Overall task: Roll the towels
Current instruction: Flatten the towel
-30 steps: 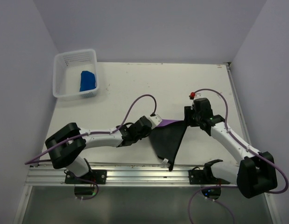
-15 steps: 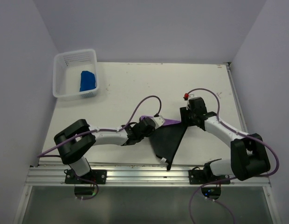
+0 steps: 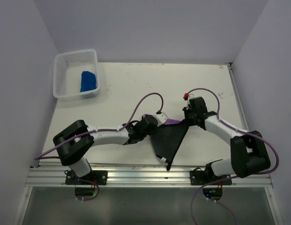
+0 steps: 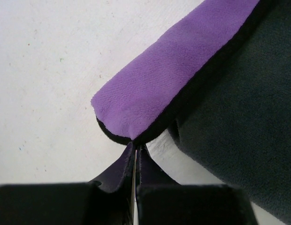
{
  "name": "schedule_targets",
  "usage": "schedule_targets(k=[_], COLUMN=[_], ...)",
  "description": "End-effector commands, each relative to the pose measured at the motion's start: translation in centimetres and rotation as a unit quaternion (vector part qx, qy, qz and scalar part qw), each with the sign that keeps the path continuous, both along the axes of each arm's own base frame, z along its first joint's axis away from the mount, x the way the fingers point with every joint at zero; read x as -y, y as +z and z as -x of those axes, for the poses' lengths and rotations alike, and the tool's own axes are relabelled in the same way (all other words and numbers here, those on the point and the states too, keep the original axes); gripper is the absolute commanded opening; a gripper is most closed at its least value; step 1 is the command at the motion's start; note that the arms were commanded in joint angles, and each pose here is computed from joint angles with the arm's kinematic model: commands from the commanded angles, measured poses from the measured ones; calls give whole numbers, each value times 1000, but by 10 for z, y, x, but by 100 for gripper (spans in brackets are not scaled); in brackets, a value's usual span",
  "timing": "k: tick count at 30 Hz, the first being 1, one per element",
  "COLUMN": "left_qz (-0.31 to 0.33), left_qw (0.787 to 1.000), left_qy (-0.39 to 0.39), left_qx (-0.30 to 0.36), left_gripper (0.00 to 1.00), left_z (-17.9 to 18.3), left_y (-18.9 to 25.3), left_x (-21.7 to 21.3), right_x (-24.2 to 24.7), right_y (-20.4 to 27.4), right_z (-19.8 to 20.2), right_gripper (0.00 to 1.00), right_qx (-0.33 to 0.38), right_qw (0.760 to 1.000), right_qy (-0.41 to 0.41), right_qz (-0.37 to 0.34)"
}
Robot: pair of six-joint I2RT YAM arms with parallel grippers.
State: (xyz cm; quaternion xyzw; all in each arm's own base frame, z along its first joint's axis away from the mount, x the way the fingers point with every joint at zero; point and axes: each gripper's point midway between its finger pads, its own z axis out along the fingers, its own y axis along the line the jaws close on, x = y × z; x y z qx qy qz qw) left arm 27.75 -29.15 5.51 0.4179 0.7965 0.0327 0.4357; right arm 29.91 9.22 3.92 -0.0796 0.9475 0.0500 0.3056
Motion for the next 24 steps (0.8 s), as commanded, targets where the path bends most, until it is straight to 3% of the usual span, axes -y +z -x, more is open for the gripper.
schedule_targets(k=[1, 5, 13, 19, 23, 24], left_qz=[36, 52, 79, 136, 185, 183], left_qw=[998, 998, 996, 989, 982, 982], left_qy=[8, 7, 11, 18, 7, 5], left_qx=[41, 48, 51, 48, 43, 39], left_gripper=[0, 0, 0, 0, 0, 0], left_z=[-11, -11, -5, 4, 13, 16], left_y=[45, 61, 97, 132, 155, 156], left_x=[9, 8, -3, -17, -21, -23], right_x=[-10, -11, -24, -25, -33, -35], right_y=[20, 35, 86, 153, 169, 169], right_z=[-18, -22, -24, -13, 3, 6], right_gripper=[12, 0, 0, 0, 0, 9], right_qx=[23, 39, 64, 121, 130, 129], right_qw=[1000, 999, 996, 988, 983, 982], right_qy=[7, 0, 17, 36, 62, 66], right_qz=[-19, -29, -65, -86, -112, -119])
